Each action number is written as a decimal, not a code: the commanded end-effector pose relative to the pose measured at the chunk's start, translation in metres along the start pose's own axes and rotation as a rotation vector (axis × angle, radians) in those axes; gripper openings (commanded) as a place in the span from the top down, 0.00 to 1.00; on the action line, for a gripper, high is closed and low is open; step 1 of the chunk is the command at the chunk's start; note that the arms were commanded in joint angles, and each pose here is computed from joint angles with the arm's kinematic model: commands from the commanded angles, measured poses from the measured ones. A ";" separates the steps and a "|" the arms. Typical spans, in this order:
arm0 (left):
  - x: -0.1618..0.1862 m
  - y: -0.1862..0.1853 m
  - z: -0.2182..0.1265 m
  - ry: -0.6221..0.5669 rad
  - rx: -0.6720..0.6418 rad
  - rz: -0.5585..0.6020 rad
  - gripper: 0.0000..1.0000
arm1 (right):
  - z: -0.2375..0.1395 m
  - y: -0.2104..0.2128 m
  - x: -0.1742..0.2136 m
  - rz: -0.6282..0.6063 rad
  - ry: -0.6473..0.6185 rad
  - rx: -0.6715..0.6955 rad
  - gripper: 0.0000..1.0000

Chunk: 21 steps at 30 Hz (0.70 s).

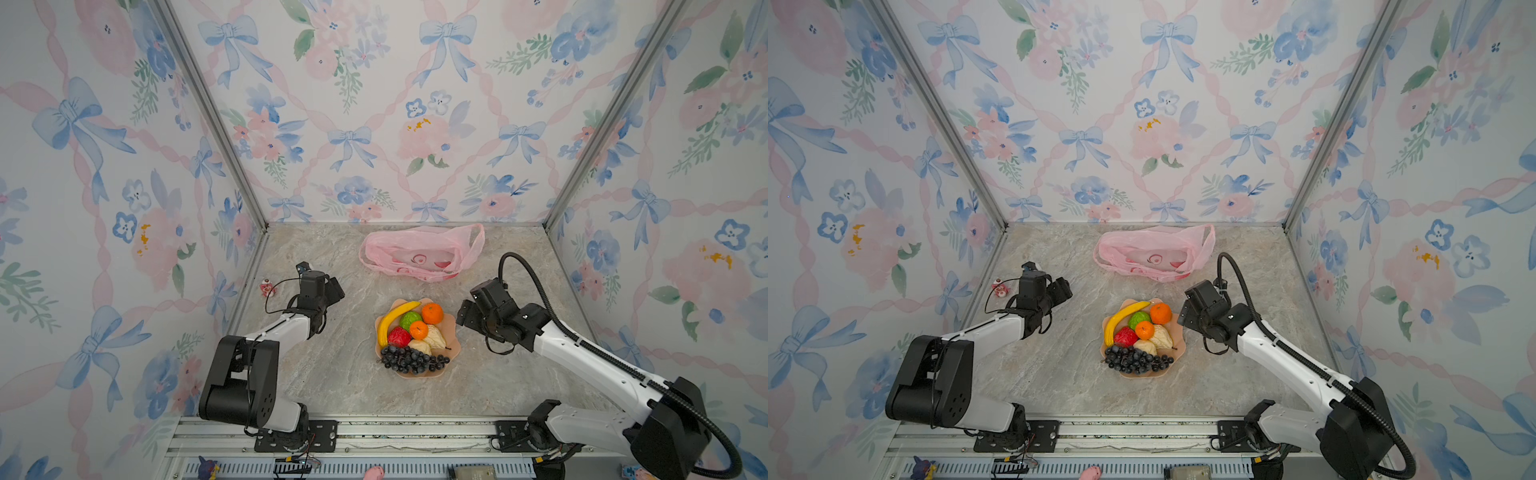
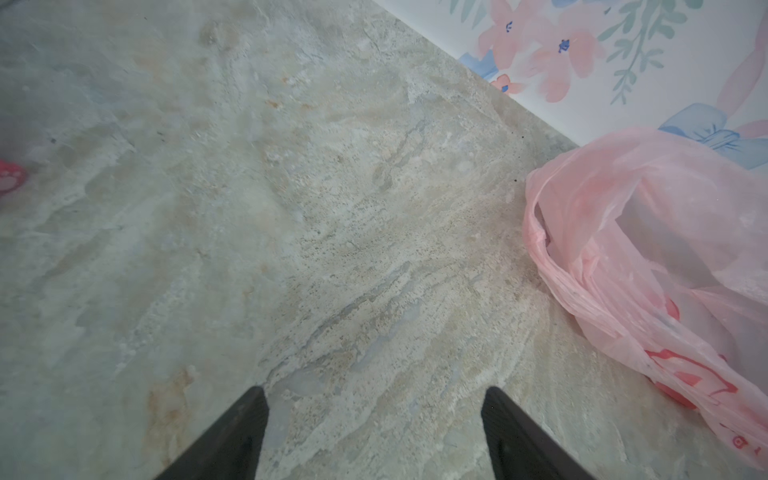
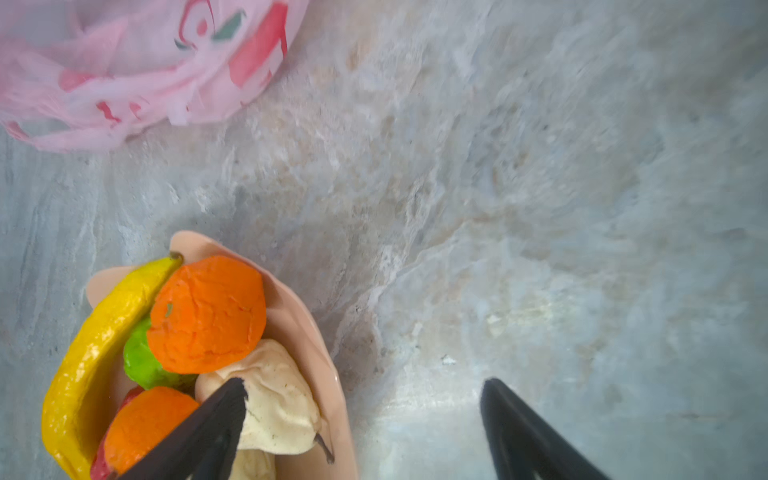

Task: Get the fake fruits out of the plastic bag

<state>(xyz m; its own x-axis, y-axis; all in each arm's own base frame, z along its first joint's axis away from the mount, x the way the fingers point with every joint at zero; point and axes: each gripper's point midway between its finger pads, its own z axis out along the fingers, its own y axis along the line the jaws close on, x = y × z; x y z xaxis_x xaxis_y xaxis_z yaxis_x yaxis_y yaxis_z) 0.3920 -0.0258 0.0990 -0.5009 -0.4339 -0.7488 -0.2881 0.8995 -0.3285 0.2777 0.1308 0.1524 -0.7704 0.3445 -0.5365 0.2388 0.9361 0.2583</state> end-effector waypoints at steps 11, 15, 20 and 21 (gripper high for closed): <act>-0.043 0.071 -0.083 -0.468 -0.360 0.247 0.02 | 0.005 -0.092 -0.140 -0.302 -0.553 0.297 0.03; -0.034 0.073 -0.076 -0.501 -0.363 0.337 0.02 | 0.041 -0.113 -0.138 -0.287 -0.505 0.350 0.03; -0.028 0.049 -0.046 -0.466 -0.264 0.454 0.02 | 0.078 -0.114 -0.137 -0.343 -0.519 0.306 0.03; -0.028 0.043 -0.042 -0.465 -0.216 0.469 0.02 | 0.084 -0.114 -0.138 -0.341 -0.522 0.287 0.03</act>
<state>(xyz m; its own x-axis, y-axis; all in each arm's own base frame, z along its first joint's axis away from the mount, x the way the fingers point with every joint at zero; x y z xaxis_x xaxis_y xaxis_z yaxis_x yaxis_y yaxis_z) 0.3392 0.0370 0.0998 -0.3399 0.0432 -0.9395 -0.3846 0.9052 0.1808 0.3825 -0.0213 0.1127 -0.5727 -0.0180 -0.8196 0.2690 0.9403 -0.2086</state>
